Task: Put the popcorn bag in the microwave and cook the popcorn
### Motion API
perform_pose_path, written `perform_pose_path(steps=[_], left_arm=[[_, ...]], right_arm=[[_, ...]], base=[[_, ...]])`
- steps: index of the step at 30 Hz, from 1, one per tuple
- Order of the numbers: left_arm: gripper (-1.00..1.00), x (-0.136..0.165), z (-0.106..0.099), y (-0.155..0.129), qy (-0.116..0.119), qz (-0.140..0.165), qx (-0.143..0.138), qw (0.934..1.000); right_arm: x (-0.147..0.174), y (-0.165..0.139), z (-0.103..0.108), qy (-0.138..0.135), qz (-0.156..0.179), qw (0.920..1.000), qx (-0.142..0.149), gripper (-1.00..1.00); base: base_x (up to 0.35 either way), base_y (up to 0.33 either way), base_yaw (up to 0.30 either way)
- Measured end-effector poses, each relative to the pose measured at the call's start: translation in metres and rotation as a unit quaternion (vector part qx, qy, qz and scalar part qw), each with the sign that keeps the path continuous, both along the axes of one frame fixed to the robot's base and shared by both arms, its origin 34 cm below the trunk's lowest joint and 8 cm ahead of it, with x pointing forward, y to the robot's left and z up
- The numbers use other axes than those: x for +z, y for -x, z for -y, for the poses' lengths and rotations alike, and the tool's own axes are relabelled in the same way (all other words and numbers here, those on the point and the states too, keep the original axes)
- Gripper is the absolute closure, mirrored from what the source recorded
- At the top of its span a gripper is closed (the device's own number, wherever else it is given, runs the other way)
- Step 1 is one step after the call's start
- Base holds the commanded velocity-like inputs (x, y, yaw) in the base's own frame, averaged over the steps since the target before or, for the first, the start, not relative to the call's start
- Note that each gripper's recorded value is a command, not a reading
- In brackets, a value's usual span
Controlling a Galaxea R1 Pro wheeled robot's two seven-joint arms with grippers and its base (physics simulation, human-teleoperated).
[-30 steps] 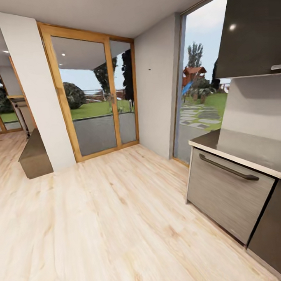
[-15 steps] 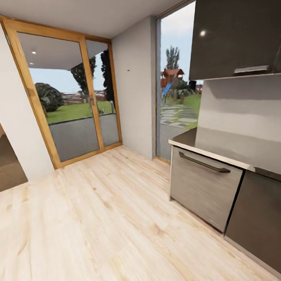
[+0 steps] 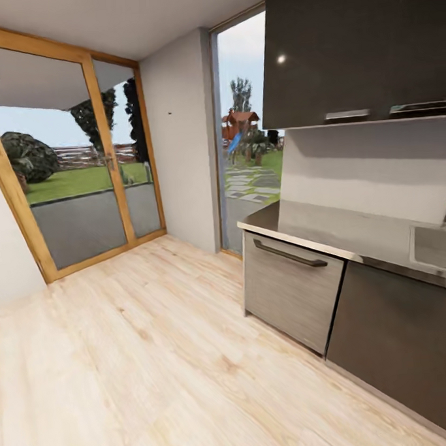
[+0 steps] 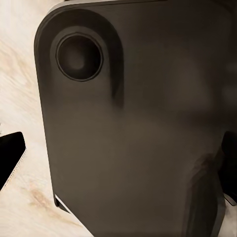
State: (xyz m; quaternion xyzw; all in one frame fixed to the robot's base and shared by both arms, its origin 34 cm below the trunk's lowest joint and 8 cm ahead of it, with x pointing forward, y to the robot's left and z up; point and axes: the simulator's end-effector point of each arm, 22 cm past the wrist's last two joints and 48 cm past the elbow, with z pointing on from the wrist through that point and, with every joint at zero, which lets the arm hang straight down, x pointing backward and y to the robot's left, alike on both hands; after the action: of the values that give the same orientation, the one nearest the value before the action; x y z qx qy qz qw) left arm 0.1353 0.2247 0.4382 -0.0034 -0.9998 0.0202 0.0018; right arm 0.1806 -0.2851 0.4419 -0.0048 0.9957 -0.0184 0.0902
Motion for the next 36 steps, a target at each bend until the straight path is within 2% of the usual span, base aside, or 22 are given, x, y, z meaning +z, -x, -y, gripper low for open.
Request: perform_pose_path(steps=[36], left_arm=[[-1.0, 0.0, 0.0, 0.0, 0.0, 0.0, 0.0, 1.0]], right_arm=[[0.0, -0.0002, 0.0, 0.0, 0.0, 1.0, 0.0, -1.0]], base=[[0.0, 0.0, -0.297]])
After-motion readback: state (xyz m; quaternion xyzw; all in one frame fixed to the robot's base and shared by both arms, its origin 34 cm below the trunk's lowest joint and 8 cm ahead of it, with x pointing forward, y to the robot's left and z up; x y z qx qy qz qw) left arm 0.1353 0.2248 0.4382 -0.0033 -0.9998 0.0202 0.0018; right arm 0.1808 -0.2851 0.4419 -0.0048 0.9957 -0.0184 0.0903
